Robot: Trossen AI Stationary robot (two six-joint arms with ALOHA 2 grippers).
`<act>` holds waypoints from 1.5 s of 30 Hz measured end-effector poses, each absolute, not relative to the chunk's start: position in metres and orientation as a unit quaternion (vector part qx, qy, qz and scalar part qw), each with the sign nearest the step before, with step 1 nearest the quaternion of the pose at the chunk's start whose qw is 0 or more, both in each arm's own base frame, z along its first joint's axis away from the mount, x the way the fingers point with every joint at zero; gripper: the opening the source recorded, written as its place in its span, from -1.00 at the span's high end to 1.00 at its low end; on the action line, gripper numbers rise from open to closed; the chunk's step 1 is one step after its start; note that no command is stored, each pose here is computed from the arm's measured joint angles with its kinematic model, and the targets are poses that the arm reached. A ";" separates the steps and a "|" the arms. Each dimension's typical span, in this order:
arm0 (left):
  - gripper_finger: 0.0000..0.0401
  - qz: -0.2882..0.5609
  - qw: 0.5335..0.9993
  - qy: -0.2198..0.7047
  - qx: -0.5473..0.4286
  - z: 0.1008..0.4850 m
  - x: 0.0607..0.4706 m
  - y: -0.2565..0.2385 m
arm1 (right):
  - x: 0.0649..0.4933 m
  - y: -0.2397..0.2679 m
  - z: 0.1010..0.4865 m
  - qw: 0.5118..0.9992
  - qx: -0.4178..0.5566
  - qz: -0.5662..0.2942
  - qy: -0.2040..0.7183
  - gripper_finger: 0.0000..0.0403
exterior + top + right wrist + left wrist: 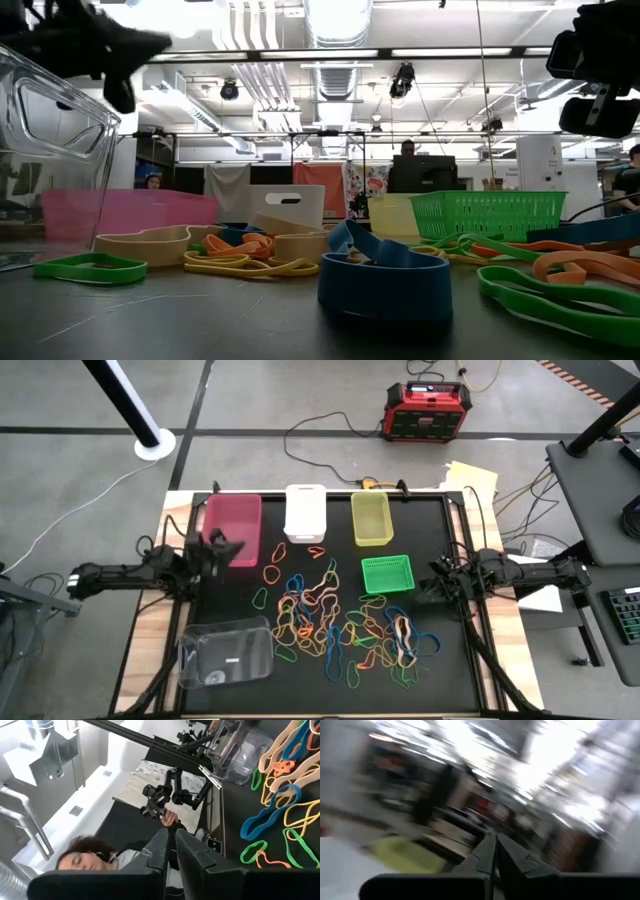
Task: Sort rubber bands into baskets
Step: Put the brown rubber band into the yellow bin
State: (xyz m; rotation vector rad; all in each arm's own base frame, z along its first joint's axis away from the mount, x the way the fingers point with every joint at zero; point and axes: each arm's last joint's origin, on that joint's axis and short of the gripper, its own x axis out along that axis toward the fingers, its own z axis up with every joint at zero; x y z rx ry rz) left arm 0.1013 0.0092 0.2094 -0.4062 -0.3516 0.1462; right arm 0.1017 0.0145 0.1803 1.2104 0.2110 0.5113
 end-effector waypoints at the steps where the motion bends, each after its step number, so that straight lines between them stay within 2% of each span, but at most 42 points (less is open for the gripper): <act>1: 1.00 0.044 0.967 -0.167 -0.188 0.211 0.103 0.007 | 0.102 0.014 0.180 0.787 0.562 0.237 0.098 0.86; 3: 1.00 0.019 0.971 -0.167 -0.171 0.215 0.105 0.005 | 0.102 0.014 0.180 0.787 0.562 0.236 0.099 0.86; 11: 1.00 0.009 0.972 -0.177 -0.151 0.236 0.112 0.003 | 0.103 0.013 0.181 0.792 0.567 0.214 0.077 0.86; 13: 1.00 0.007 0.973 -0.171 -0.152 0.239 0.115 0.002 | 0.104 0.008 0.182 0.801 0.580 0.150 0.024 0.86; 16: 1.00 0.005 0.975 -0.163 -0.152 0.244 0.120 0.002 | 0.105 -0.003 0.182 0.799 0.595 -0.001 -0.087 0.86; 22: 1.00 0.006 0.978 -0.158 -0.139 0.257 0.128 0.001 | 0.099 -0.018 0.180 0.740 0.575 -0.241 -0.254 0.86; 26: 1.00 0.007 0.978 -0.157 -0.134 0.266 0.134 0.001 | 0.094 -0.023 0.180 0.703 0.555 -0.320 -0.309 0.86; 31: 1.00 0.008 0.980 -0.144 -0.134 0.272 0.140 0.001 | 0.093 -0.024 0.179 0.693 0.544 -0.346 -0.324 0.86; 33: 1.00 0.010 0.982 -0.133 -0.134 0.272 0.143 0.001 | 0.093 -0.023 0.180 0.724 0.519 -0.340 -0.301 0.86; 36: 1.00 0.013 0.987 -0.114 -0.113 0.271 0.148 0.001 | 0.097 -0.019 0.188 0.846 0.388 -0.301 -0.208 0.86; 38: 1.00 0.009 0.992 -0.091 -0.088 0.270 0.150 0.001 | 0.099 -0.015 0.195 0.896 0.327 -0.247 -0.171 0.86; 41: 1.00 0.012 0.997 -0.039 -0.064 0.272 0.152 0.000 | 0.101 -0.012 0.215 0.939 0.242 -0.199 -0.144 0.86; 45: 1.00 0.014 0.994 0.070 -0.077 0.274 0.151 -0.002 | 0.106 -0.011 0.241 0.961 0.164 -0.201 -0.090 0.86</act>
